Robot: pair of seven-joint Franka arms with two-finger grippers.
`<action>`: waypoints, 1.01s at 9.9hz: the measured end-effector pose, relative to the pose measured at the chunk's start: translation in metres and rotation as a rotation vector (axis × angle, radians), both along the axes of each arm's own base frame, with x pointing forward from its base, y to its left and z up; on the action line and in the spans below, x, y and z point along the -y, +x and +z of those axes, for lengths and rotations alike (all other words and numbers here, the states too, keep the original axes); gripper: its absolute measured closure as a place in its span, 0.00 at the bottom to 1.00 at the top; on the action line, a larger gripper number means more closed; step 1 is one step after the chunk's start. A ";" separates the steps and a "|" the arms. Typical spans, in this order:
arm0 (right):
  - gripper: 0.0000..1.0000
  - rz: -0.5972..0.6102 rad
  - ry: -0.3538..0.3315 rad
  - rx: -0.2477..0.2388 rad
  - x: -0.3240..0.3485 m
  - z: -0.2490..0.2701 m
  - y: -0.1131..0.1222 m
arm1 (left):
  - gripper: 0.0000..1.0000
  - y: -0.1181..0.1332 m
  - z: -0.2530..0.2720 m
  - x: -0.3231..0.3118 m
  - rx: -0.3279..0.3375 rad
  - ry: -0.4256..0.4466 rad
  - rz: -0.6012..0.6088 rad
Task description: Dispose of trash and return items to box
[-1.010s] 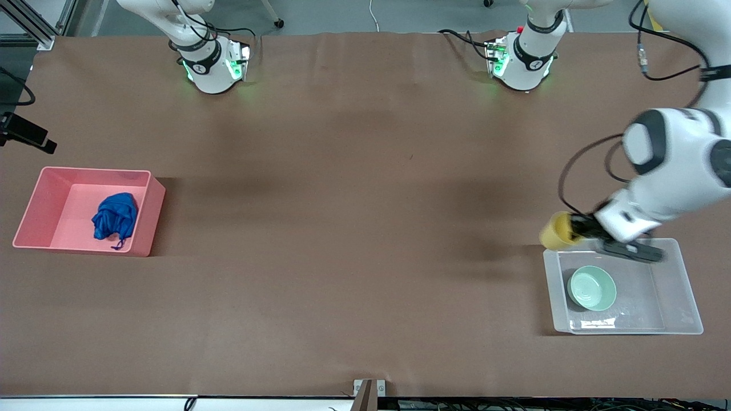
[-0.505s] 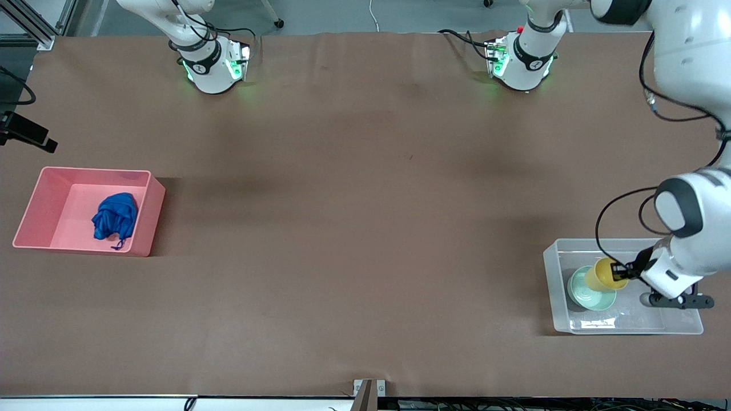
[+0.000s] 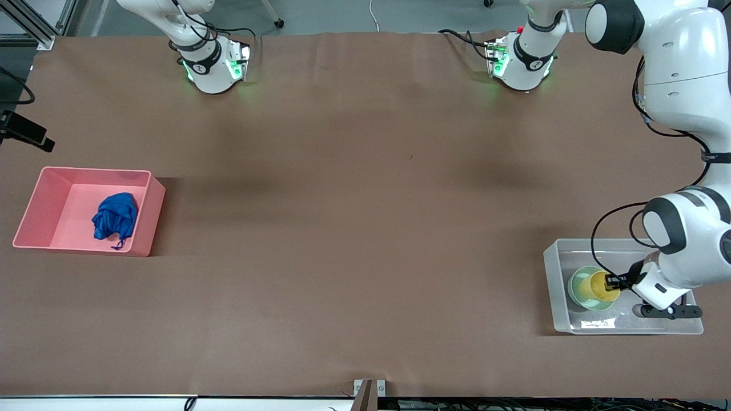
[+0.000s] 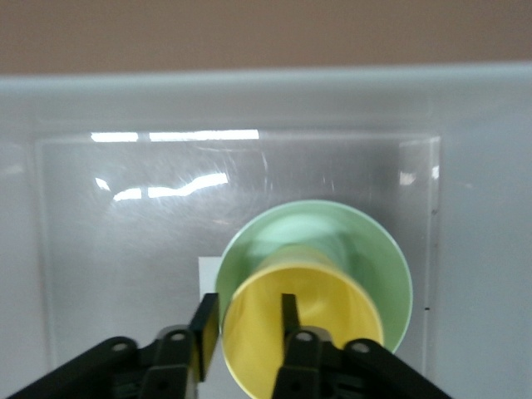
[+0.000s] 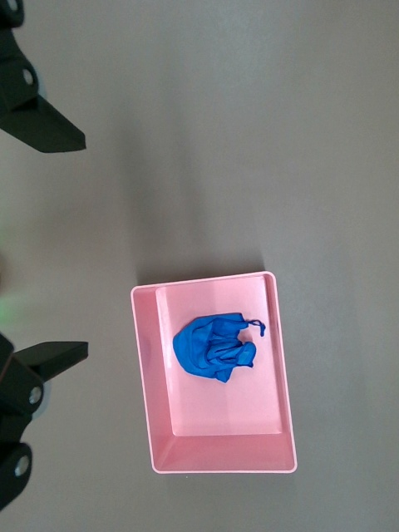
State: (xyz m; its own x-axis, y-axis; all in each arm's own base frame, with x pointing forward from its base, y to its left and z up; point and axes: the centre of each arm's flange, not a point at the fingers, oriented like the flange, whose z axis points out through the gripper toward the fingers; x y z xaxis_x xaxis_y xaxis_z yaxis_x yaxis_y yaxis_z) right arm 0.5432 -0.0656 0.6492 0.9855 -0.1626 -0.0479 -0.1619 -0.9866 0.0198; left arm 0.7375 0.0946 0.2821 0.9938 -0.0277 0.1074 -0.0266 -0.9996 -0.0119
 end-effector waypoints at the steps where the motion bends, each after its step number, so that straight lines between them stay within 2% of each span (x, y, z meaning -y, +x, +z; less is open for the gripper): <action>1: 0.00 0.000 0.000 0.000 0.000 0.000 0.000 | 0.40 0.002 0.032 0.001 0.041 -0.001 0.002; 2: 0.00 0.000 0.000 0.000 0.000 0.000 0.000 | 0.26 -0.001 0.075 0.003 0.072 -0.009 0.005; 4: 0.00 0.000 0.000 0.001 0.000 0.000 0.000 | 0.00 -0.030 0.162 0.009 0.077 -0.044 0.005; 8: 0.00 0.006 0.000 0.000 -0.004 0.000 0.000 | 0.00 -0.107 0.289 0.052 0.033 -0.055 -0.089; 10: 0.00 0.009 0.000 0.000 -0.005 0.000 0.001 | 0.00 -0.139 0.343 0.056 -0.004 -0.061 -0.064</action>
